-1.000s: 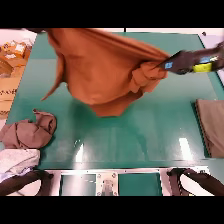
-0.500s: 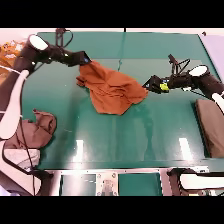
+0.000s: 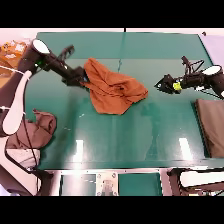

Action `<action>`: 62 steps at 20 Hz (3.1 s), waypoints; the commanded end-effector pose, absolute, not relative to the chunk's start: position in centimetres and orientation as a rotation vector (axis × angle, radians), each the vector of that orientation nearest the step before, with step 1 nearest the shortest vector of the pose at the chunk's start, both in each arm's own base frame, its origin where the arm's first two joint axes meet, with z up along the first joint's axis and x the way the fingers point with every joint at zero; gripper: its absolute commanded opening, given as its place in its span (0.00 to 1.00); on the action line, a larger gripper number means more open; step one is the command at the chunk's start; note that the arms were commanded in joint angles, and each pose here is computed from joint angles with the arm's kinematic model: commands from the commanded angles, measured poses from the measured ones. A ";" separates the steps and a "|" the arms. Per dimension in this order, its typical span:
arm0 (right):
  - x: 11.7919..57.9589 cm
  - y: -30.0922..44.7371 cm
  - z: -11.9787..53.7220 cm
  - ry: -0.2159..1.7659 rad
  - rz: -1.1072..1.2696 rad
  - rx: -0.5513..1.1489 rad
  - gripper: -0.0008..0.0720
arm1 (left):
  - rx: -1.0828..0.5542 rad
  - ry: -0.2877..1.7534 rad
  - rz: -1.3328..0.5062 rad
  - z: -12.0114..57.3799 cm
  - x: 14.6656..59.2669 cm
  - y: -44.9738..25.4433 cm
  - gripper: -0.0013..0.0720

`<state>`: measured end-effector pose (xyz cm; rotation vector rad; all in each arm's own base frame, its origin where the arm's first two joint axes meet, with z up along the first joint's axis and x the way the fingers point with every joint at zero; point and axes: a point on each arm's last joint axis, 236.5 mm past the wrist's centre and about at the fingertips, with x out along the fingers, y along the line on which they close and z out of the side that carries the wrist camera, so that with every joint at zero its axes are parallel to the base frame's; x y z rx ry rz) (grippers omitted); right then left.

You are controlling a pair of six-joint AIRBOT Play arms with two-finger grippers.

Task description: Fold the shirts.

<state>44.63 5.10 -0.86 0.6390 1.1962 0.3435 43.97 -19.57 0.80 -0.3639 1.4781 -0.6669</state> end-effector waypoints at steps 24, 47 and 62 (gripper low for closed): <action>48.4 19.2 -3.6 1.201 0.641 0.009 0.37 | -0.154 1.679 -0.481 -10.6 33.8 -21.4 0.06; 52.1 27.9 -8.6 1.346 0.733 0.656 0.71 | -0.078 1.701 -0.422 -8.8 34.5 -11.8 0.06; 53.2 20.5 2.4 1.225 0.750 0.567 0.04 | -0.005 1.435 -0.299 -1.2 37.8 -7.2 0.06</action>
